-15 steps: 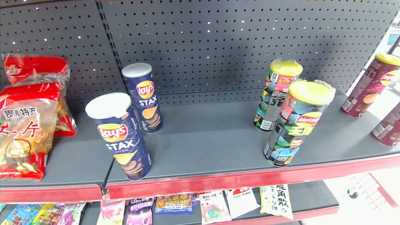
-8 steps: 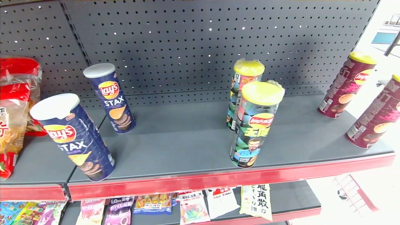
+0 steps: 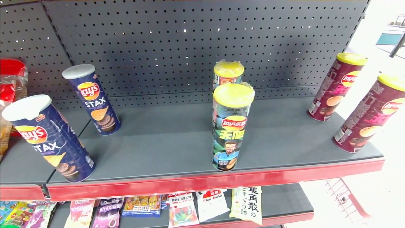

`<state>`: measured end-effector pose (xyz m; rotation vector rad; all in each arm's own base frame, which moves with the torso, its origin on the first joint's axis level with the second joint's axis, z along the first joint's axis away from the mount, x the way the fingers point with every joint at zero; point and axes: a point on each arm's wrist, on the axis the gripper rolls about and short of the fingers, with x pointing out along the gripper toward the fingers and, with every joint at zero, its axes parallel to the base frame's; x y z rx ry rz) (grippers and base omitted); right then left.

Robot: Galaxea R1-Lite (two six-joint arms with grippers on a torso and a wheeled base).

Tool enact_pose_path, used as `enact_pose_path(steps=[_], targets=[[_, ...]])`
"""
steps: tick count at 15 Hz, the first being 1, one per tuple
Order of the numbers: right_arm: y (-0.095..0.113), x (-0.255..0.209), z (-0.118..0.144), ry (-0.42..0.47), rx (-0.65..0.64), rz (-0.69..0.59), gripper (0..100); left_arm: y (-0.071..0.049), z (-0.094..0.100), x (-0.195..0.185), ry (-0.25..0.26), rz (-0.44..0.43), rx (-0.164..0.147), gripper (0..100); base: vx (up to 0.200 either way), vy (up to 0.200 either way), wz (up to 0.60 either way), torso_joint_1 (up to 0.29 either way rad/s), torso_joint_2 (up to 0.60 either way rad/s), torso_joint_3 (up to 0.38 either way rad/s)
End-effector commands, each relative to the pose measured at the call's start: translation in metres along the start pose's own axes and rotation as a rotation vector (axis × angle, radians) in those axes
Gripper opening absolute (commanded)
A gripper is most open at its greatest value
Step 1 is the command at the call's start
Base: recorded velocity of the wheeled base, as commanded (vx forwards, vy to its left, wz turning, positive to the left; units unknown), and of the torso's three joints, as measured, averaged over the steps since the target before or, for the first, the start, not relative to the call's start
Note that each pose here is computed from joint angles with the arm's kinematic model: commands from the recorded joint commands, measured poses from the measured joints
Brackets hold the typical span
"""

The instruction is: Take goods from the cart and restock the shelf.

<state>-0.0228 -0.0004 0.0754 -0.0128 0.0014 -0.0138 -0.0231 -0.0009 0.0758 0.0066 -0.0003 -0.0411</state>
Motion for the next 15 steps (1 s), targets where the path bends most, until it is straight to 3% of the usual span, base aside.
enact_pose_path(steps=[1, 8, 15], targets=[[0.0000, 0.0001, -0.0001, 0.002, 0.000, 0.000, 100, 0.0000, 0.0000, 0.0001, 0.002, 0.000, -0.001, 100, -0.200, 0.000, 0.00, 0.007, 0.00, 0.002], [-0.0001, 0.0001, -0.0001, 0.002, 0.008, -0.003, 100, 0.0000, 0.0000, 0.0001, 0.002, 0.000, -0.001, 100, -0.200, 0.000, 0.00, 0.002, 0.00, 0.001], [-0.0001, 0.0001, -0.0002, 0.003, 0.007, -0.003, 100, 0.0000, 0.0000, 0.0001, 0.002, 0.000, -0.001, 100, 0.000, 0.000, 0.00, 0.000, 0.00, 0.000]])
